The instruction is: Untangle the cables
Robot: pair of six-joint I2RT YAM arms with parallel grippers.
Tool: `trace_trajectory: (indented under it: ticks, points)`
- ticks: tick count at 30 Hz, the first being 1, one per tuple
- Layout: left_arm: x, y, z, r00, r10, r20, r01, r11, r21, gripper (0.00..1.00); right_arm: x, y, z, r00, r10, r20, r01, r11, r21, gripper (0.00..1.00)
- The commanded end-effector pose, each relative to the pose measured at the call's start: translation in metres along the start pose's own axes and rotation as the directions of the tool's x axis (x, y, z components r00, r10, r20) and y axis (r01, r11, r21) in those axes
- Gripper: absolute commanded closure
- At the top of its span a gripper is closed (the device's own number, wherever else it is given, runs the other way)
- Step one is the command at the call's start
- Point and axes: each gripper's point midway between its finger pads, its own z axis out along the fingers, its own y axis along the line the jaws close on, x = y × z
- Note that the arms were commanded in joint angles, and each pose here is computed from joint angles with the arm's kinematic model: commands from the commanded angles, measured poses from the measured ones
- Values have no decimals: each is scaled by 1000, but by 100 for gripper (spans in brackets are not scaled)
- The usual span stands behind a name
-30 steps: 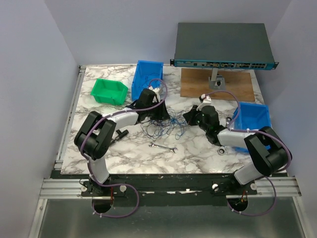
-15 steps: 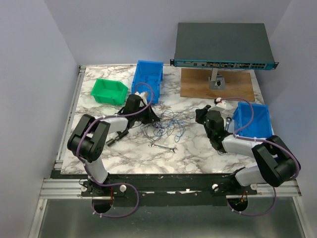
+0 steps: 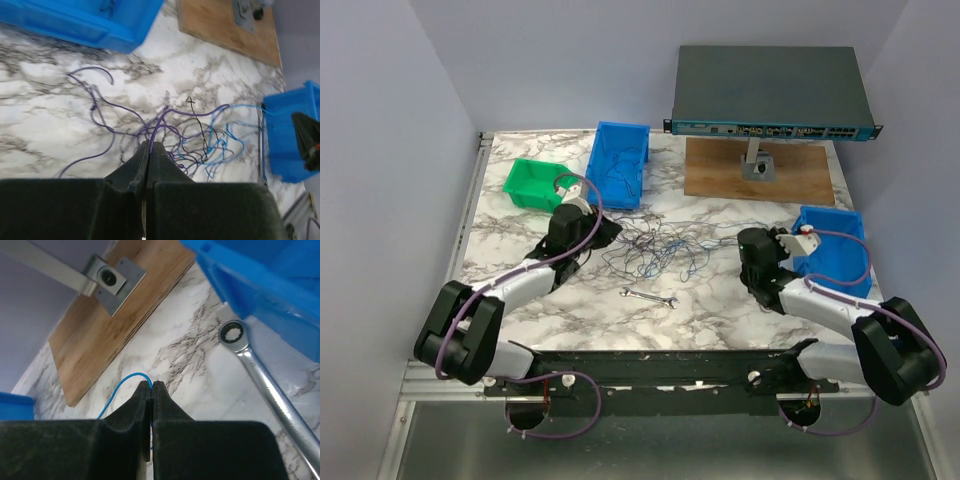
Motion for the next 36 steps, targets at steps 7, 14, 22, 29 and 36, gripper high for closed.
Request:
trace_trajectory:
  ticks: [7, 14, 22, 29, 36]
  points:
    - [-45, 69, -50, 927, -34, 372, 176, 918, -355, 100, -42, -54, -10, 962, 149, 230, -190, 967, 169, 99]
    - [-59, 46, -59, 905, 10, 424, 119, 954, -276, 100, -46, -45, -9, 969, 109, 220, -151, 971, 183, 99]
    - [-35, -44, -26, 961, 184, 207, -197, 979, 48, 100, 13, 86, -60, 960, -278, -20, 197, 728, -656, 20]
    - [-28, -69, -30, 947, 234, 219, -273, 948, 166, 100, 80, 137, -121, 865, -501, -40, 154, 340, -928, 11]
    - [-23, -89, -35, 942, 253, 223, -309, 912, 271, 100, 145, 153, -173, 742, -666, 82, 182, 82, -980, 13]
